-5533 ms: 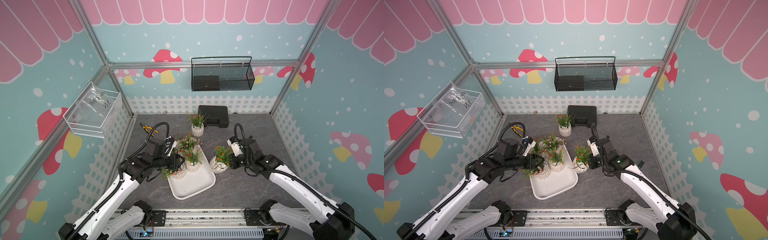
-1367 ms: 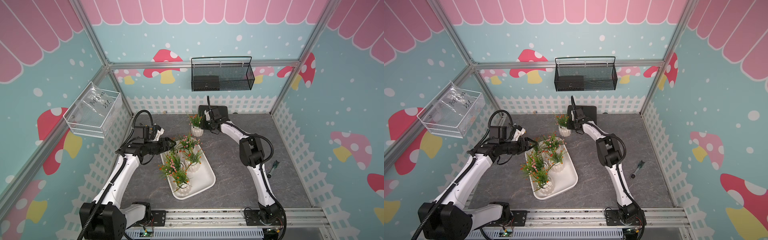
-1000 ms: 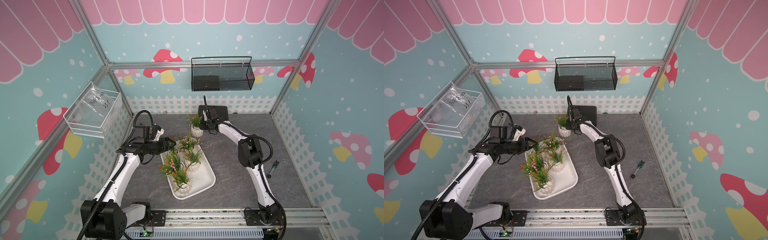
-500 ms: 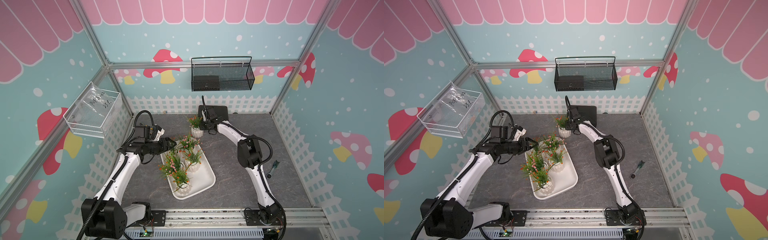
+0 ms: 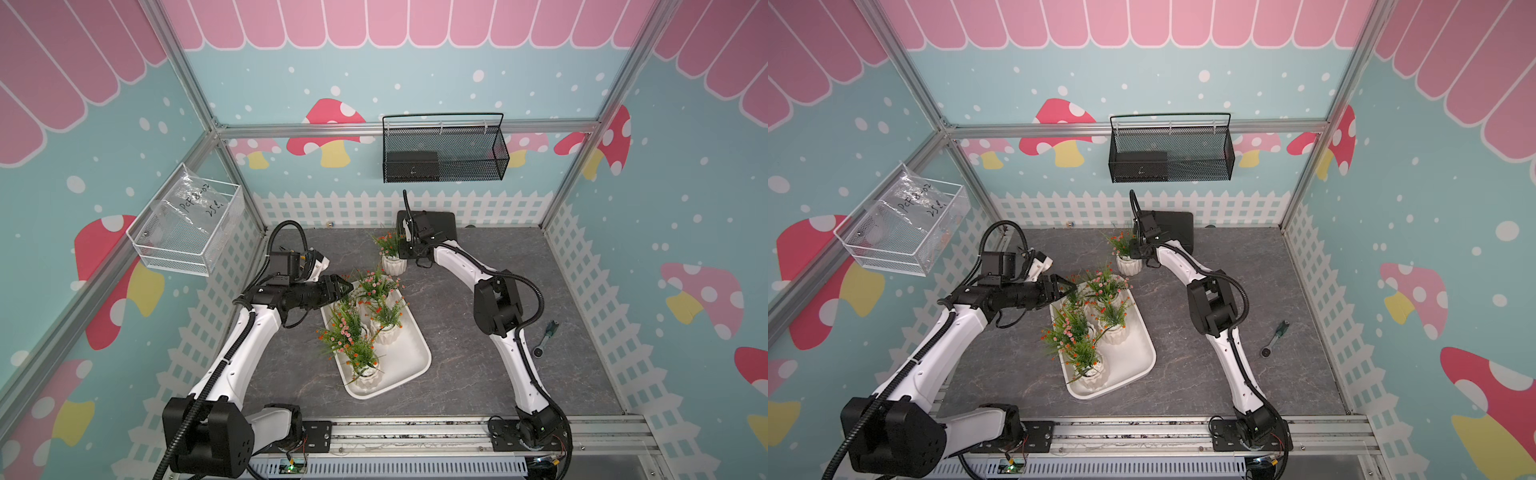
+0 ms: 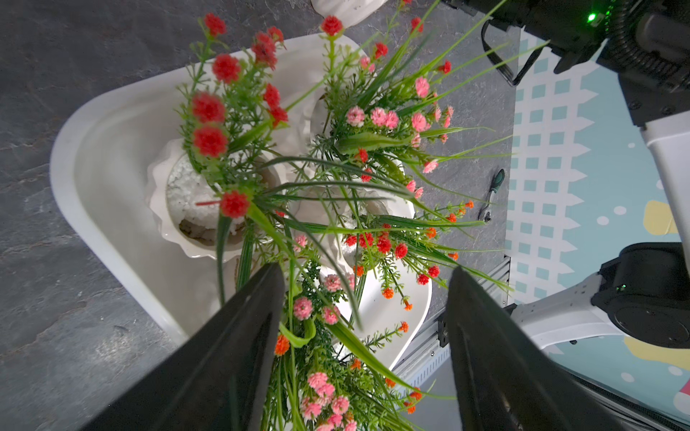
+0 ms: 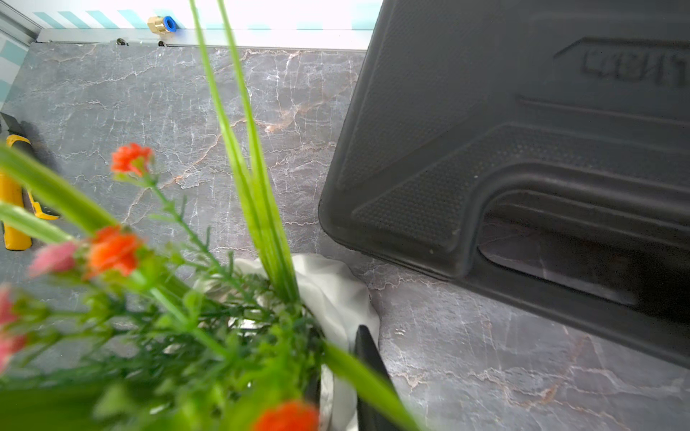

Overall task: Put the potted gypsophila into the storage box
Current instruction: Move the baby's breath potted plant to the center of the board.

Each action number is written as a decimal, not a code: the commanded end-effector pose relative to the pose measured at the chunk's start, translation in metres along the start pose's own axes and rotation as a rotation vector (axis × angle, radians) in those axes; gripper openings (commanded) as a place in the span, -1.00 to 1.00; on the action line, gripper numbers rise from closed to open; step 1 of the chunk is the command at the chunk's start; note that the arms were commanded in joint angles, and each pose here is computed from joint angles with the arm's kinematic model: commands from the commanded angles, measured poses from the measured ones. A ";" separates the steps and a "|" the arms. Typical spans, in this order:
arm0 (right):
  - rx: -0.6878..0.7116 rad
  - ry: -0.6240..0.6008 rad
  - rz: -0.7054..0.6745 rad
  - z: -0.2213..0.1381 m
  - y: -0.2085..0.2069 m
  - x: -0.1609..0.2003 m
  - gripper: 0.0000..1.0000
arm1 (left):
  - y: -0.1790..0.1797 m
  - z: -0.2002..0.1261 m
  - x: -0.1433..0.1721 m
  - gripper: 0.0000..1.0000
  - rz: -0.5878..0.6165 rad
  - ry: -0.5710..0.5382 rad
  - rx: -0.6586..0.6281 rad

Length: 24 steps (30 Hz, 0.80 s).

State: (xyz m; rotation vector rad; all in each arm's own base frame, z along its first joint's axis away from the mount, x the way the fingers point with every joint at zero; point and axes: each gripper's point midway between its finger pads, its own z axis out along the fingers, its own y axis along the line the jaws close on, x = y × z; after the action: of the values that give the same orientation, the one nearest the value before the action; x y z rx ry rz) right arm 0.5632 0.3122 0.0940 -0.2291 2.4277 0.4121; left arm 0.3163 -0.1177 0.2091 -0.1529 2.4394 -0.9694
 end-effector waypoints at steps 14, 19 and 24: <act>0.079 0.018 0.003 -0.054 -0.013 0.018 -0.81 | -0.004 -0.001 0.004 0.39 0.007 0.001 0.036; 0.076 0.039 -0.004 -0.066 -0.015 0.029 -0.81 | -0.006 -0.001 0.005 0.39 0.010 0.003 0.044; 0.100 0.067 -0.014 -0.088 -0.028 0.051 -0.81 | -0.023 0.002 0.013 0.39 0.068 0.029 0.082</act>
State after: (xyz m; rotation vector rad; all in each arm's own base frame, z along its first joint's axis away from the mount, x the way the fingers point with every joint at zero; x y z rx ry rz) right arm 0.4910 0.2620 0.0997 -0.2096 2.5287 0.2967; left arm 0.3108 -0.1261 0.2066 -0.1230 2.4461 -1.0106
